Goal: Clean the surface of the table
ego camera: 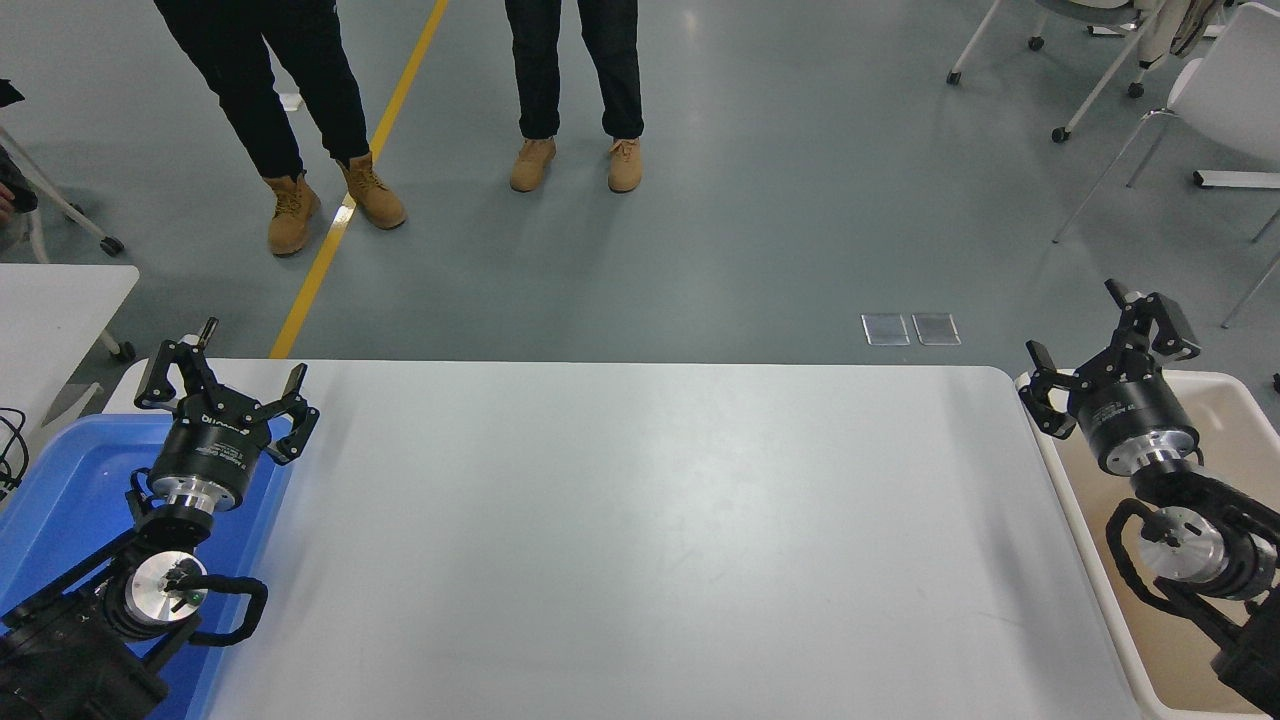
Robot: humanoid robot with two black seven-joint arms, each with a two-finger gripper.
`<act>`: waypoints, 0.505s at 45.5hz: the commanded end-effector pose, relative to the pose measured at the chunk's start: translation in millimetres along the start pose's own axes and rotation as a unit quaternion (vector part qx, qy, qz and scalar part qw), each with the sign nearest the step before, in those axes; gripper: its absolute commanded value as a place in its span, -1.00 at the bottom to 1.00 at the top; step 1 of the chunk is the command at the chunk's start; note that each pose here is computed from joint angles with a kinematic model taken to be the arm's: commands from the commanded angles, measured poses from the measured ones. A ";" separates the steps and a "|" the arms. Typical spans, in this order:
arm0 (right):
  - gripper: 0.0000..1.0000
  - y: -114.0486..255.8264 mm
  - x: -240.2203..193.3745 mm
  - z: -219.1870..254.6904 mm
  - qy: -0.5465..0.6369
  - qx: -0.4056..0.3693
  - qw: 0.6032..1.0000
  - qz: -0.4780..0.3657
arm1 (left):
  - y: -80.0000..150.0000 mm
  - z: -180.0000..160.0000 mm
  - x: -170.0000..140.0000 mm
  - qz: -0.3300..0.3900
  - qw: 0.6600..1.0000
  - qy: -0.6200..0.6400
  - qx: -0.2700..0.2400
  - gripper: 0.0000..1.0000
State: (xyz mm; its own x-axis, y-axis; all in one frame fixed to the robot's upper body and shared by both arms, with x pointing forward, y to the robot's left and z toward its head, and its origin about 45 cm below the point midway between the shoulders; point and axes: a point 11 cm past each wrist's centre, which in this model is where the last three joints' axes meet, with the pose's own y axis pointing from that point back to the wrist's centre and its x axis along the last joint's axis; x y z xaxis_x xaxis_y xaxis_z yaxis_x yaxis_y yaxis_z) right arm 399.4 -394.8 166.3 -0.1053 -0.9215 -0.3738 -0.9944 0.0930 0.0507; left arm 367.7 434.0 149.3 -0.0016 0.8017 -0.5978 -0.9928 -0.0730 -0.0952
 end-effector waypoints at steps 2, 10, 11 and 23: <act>0.97 3.3 -4.0 23.9 -0.003 -0.012 1.000 0.009 | 0.0 0.0 0.0 0.000 1.000 0.000 0.000 0.98; 0.97 4.5 -0.6 25.2 0.000 -0.006 1.000 0.014 | 0.0 0.0 0.0 0.000 1.000 0.000 0.000 0.98; 0.97 4.5 -0.6 25.0 0.000 -0.005 1.000 0.014 | 0.0 0.0 0.0 0.000 1.000 0.000 0.000 0.98; 0.97 4.5 -1.0 24.3 -0.001 -0.004 1.000 0.012 | 0.0 0.0 0.0 0.000 1.000 0.000 0.000 0.98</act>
State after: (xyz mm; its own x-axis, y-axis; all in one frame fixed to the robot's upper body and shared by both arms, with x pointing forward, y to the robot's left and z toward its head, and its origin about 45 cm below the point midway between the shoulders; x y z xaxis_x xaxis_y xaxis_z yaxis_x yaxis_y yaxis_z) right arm 395.3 -385.6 146.0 -0.1307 -0.9190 -0.3719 -0.9912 0.1128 0.0696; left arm 367.7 433.9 149.3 -0.0015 0.8019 -0.5975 -0.9928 -0.0727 -0.0951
